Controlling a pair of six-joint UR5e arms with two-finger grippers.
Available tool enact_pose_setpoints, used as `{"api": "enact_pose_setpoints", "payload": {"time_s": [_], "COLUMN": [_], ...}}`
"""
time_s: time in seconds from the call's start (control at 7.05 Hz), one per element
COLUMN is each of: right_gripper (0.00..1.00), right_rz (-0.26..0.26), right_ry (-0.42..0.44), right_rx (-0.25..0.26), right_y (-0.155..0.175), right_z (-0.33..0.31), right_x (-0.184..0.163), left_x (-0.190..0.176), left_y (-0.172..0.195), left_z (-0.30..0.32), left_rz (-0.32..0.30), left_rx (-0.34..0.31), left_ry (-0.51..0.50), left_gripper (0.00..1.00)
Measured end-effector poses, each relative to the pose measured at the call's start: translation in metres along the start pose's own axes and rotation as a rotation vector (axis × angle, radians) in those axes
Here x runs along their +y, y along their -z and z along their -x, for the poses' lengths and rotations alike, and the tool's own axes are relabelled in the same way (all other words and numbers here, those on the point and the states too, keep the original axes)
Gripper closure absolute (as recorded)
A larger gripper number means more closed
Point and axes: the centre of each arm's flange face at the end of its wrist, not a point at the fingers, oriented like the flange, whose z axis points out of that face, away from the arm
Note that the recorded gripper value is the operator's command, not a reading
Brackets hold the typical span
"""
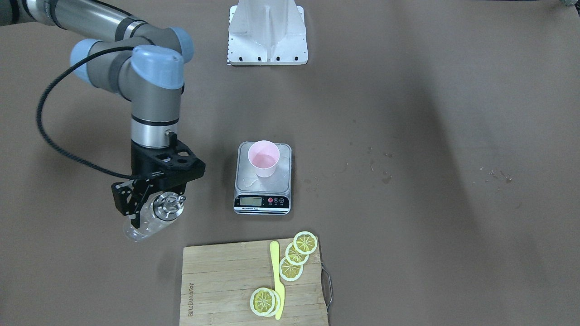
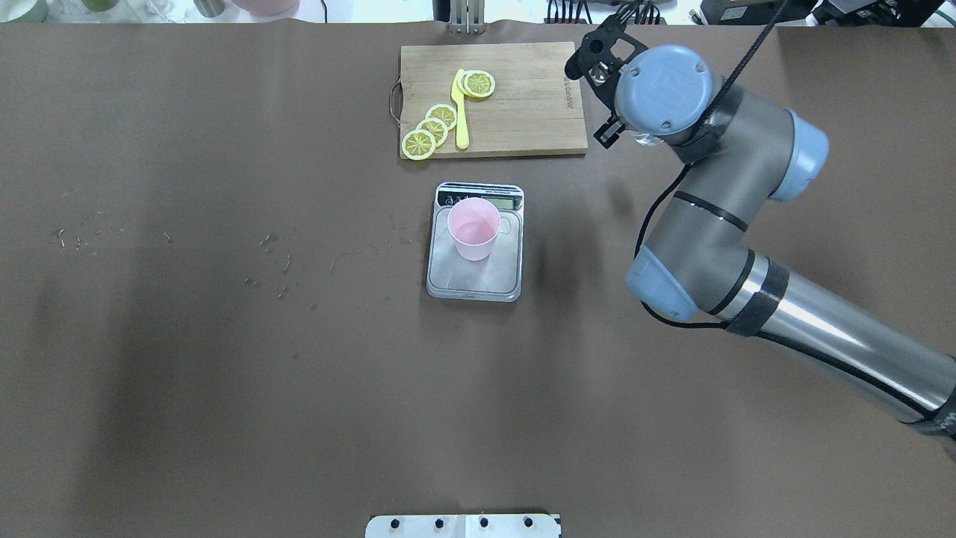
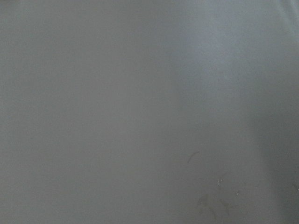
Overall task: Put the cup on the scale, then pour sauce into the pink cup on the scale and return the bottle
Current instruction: 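Turn the dispenser upright and carry it back beside the scale with the right gripper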
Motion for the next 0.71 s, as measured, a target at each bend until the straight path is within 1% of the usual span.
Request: {"api": "enact_pose_setpoints", "payload": {"time_s": [0.14, 0.28, 0.43, 0.57, 0.71], "right_gripper": [1.00, 1.00, 1.00, 1.00, 1.00], "right_rz": [0.036, 0.076, 0.100, 0.088, 0.043], "right_ry": [-0.074, -0.134, -0.177, -0.216, -0.259], "right_rx": [-0.088, -0.162, -0.205, -0.227, -0.251], "right_y": [-0.008, -0.012, -0.018, -0.028, -0.045], "right_z": [-0.039, -0.075, -0.102, -0.121, -0.133], "right_x": [0.011, 0.025, 0.042, 0.064, 0.093], "left_x": [-0.002, -0.003, -0.006, -0.009, -0.012], "left_y": [0.006, 0.010, 0.015, 0.020, 0.023], "left_z": [-0.002, -0.006, -0.011, -0.017, -0.022], "left_rz": [-0.011, -0.019, -0.028, -0.037, -0.044], "left_rx": [0.003, 0.005, 0.006, 0.006, 0.006], "left_ry": [-0.003, -0.010, -0.021, -0.032, -0.040], "left_gripper": [0.03, 0.03, 0.03, 0.03, 0.03]}}
